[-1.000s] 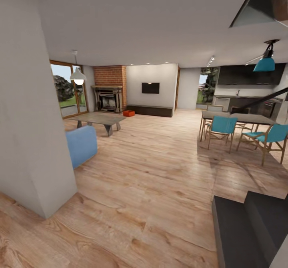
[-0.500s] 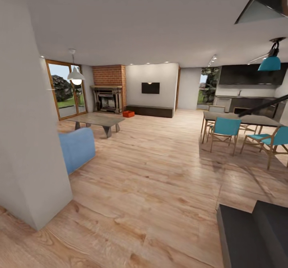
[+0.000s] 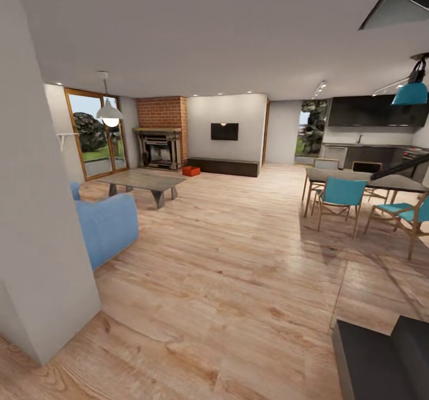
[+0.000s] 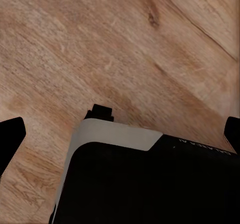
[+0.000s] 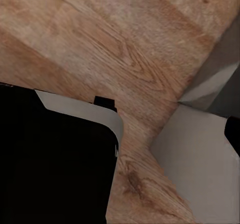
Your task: Move the two storage containers from the living room to the garage. In the garage, place one container on the floor and stack the other container on top of it (either order is fine).
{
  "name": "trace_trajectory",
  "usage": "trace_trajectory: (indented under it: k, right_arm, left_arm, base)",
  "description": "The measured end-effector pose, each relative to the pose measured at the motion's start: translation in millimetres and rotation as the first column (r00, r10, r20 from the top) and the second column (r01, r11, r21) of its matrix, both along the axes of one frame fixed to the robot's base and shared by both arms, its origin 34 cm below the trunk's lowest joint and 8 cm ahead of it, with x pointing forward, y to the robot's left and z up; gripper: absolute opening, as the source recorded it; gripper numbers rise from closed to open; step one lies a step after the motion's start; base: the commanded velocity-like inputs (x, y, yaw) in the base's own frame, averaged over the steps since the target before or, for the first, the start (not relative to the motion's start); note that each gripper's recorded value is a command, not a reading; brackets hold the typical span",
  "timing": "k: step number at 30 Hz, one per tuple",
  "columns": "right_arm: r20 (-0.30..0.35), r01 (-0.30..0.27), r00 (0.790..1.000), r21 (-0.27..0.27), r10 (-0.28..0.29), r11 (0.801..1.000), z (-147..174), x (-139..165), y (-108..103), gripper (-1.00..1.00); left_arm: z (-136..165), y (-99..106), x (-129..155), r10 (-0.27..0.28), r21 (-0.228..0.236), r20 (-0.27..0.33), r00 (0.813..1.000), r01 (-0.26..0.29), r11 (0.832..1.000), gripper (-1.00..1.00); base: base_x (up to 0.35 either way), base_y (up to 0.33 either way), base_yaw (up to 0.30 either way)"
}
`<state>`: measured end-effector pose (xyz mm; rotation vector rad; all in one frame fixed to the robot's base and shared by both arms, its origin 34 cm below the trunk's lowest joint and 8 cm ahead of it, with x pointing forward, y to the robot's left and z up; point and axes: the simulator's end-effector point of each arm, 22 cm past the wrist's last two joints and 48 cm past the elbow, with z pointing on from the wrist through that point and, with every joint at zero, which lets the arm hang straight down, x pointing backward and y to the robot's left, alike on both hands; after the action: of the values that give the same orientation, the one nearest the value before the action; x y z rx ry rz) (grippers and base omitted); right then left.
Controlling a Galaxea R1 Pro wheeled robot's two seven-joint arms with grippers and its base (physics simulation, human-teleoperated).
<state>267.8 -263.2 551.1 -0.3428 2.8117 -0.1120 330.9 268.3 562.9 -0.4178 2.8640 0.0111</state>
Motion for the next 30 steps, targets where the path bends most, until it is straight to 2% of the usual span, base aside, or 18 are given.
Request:
trace_trajectory:
  k: [30]
  right_arm:
    - [0.003, 0.0, 1.0, 0.001, 0.0, 1.0, 0.2, 0.6, 0.5, 1.0]
  left_arm:
    - [0.1, 0.1, 0.2, 0.0, 0.0, 0.001, 1.0, 0.0, 1.0, 1.0]
  base:
    - [0.323, 0.125, 0.0]
